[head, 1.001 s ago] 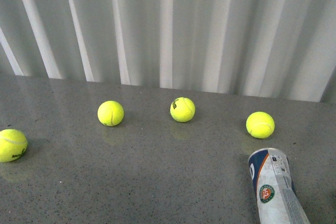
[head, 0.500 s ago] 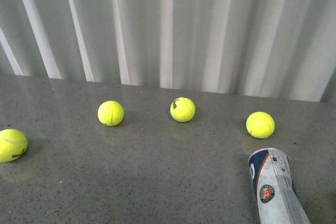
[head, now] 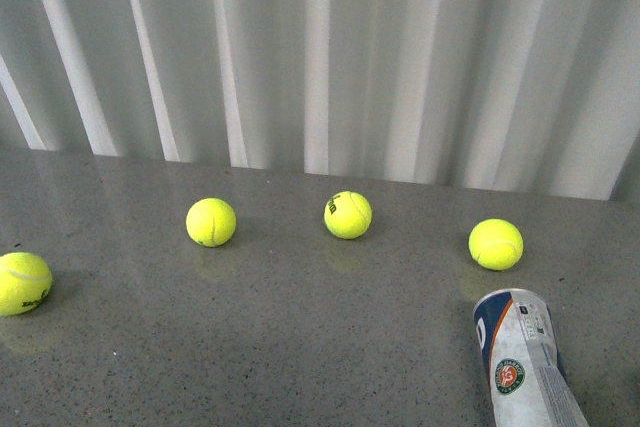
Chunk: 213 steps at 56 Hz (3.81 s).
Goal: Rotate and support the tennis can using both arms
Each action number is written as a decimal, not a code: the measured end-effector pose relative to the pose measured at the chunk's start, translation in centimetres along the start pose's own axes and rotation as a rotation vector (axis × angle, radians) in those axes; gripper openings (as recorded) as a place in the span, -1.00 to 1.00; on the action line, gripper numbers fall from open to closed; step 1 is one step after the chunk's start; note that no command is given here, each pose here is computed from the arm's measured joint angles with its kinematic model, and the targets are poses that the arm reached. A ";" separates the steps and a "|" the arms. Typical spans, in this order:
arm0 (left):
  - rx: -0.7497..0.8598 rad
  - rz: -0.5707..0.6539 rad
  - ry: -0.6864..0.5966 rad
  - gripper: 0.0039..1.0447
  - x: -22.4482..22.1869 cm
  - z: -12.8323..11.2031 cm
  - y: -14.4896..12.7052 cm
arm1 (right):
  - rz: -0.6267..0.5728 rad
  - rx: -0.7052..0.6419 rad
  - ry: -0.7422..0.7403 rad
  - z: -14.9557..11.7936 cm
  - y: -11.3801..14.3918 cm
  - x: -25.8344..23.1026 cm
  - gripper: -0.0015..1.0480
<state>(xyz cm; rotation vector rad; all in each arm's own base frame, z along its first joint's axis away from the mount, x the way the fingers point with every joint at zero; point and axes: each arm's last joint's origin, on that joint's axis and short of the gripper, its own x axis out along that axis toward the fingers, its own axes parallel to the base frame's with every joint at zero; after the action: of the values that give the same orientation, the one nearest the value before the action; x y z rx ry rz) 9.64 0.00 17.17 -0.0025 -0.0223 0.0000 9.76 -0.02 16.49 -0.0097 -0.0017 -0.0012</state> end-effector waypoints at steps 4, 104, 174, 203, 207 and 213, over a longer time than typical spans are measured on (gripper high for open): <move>0.000 0.000 0.000 0.87 0.0 0.0 0.0 | 0.000 0.000 0.000 0.0 0.0 0.0 0.86; 0.000 0.000 0.000 0.87 0.0 0.0 0.0 | -0.016 0.323 1.187 -5.5 4.9 18.7 0.86; 0.000 0.000 0.000 0.87 0.0 0.0 0.0 | -0.060 0.173 1.183 -10.4 5.0 20.0 0.46; 0.000 0.000 0.000 0.87 0.0 0.0 0.0 | -0.058 0.143 1.152 -9.8 5.2 20.0 -0.37; 0.000 0.000 0.000 0.87 0.0 0.0 0.0 | -0.051 0.137 1.148 -9.5 5.3 20.0 -0.46; 0.000 0.000 0.000 0.87 0.0 0.0 0.0 | -0.042 0.129 1.142 -9.2 5.6 19.9 -0.56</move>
<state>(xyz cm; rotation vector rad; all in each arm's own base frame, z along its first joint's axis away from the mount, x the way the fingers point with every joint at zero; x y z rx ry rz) 9.64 0.00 17.16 -0.0025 -0.0223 0.0000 29.68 5.45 7.31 0.1212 1.1396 -0.0480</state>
